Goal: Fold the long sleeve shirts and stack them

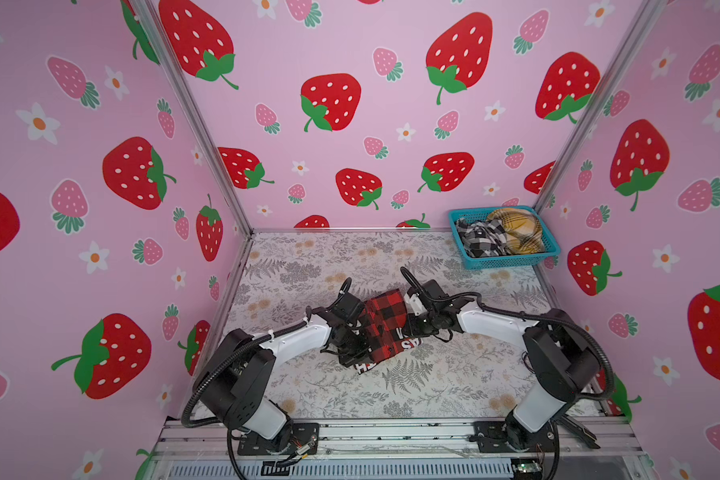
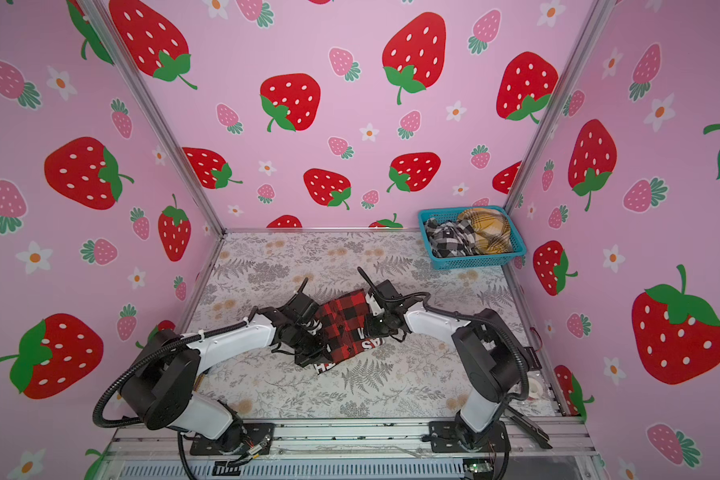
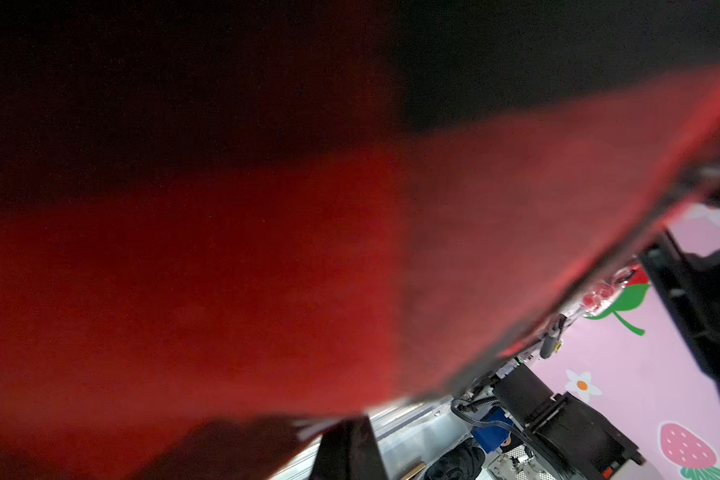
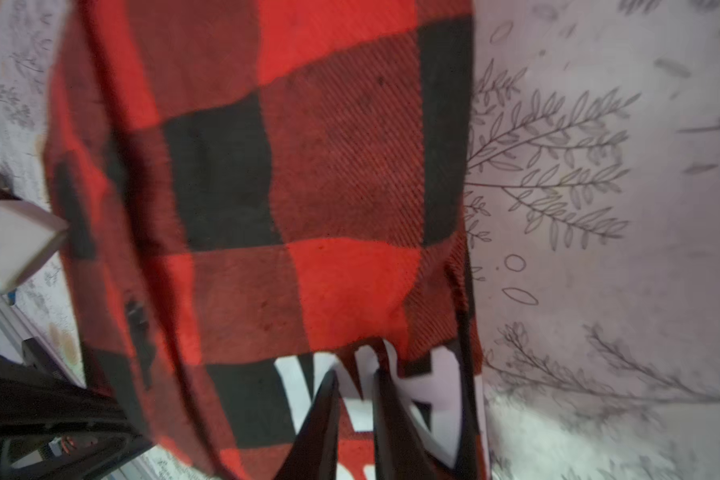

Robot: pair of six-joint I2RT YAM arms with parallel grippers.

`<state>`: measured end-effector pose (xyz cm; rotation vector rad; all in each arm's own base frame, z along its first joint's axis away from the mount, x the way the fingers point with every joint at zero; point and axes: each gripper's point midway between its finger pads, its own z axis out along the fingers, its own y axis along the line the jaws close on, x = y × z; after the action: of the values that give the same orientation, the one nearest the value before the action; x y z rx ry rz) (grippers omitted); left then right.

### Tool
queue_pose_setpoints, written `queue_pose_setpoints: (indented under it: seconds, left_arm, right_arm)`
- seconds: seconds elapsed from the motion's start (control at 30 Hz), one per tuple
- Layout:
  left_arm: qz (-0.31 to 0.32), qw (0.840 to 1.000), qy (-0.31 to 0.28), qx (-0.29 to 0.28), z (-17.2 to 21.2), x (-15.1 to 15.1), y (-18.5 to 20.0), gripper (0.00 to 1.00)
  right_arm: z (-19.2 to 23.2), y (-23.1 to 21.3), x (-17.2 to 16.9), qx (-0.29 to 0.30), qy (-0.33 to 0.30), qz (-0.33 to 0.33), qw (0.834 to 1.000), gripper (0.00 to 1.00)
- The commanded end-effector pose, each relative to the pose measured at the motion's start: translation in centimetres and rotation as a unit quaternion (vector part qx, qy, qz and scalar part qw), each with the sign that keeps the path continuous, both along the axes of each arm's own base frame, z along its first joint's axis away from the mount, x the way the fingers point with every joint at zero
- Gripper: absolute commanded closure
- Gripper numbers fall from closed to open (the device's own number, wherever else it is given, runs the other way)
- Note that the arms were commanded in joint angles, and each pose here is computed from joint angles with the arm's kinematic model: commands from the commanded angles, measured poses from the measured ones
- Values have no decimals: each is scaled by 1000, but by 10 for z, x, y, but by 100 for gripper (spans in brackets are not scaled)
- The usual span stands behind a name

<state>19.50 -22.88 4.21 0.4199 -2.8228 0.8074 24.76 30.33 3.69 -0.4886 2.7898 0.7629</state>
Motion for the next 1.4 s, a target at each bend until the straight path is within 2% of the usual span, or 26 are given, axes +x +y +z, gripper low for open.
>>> queue_pose_setpoints:
  seconds: [0.0, 0.1, 0.23, 0.37, 0.43, 0.57, 0.67, 0.73, 0.87, 0.97, 1.13, 1.37]
  left_arm:
    - [23, 999, 33, 19, -15, -7, 25, 100]
    - [39, 998, 38, 40, -25, -5, 45, 100]
    - [45, 997, 41, 37, -31, -2, 51, 100]
    - [33, 997, 34, 67, -28, 4, 66, 100]
    - [37, 997, 22, 64, -17, 9, 72, 100]
    - [37, 997, -48, 53, 36, 28, 66, 100]
    - [43, 994, -94, 30, 70, 46, 52, 86]
    - [45, 993, -107, 13, 76, 60, 40, 85]
    - [48, 994, -96, 0, 64, 89, 24, 92]
    - [49, 994, -96, 8, 51, 108, 19, 93]
    - [77, 994, -70, 32, 10, 137, 34, 99]
    - [83, 995, -35, 49, -26, 148, 48, 100]
  right_arm:
    - [-14, 3, -6, 9, 29, -17, 999, 82]
    - [-18, -2, -21, 10, 50, -25, 998, 83]
    - [-24, -9, -52, -2, 75, -29, 997, 83]
    - [-13, -16, -67, -5, 69, -42, 997, 82]
    - [-1, -21, -62, -12, 50, -51, 997, 79]
    - [31, -26, -37, -46, -14, -57, 997, 73]
    - [59, -5, -21, -22, -52, -41, 998, 67]
    - [68, 13, -15, -3, -61, -25, 998, 66]
    - [68, 43, -4, 28, -64, -6, 998, 67]
    - [58, 61, 6, 38, -61, 5, 997, 71]
    - [21, 74, 33, 11, -46, 6, 999, 77]
    - [-18, 71, 57, 1, -4, 0, 1000, 78]
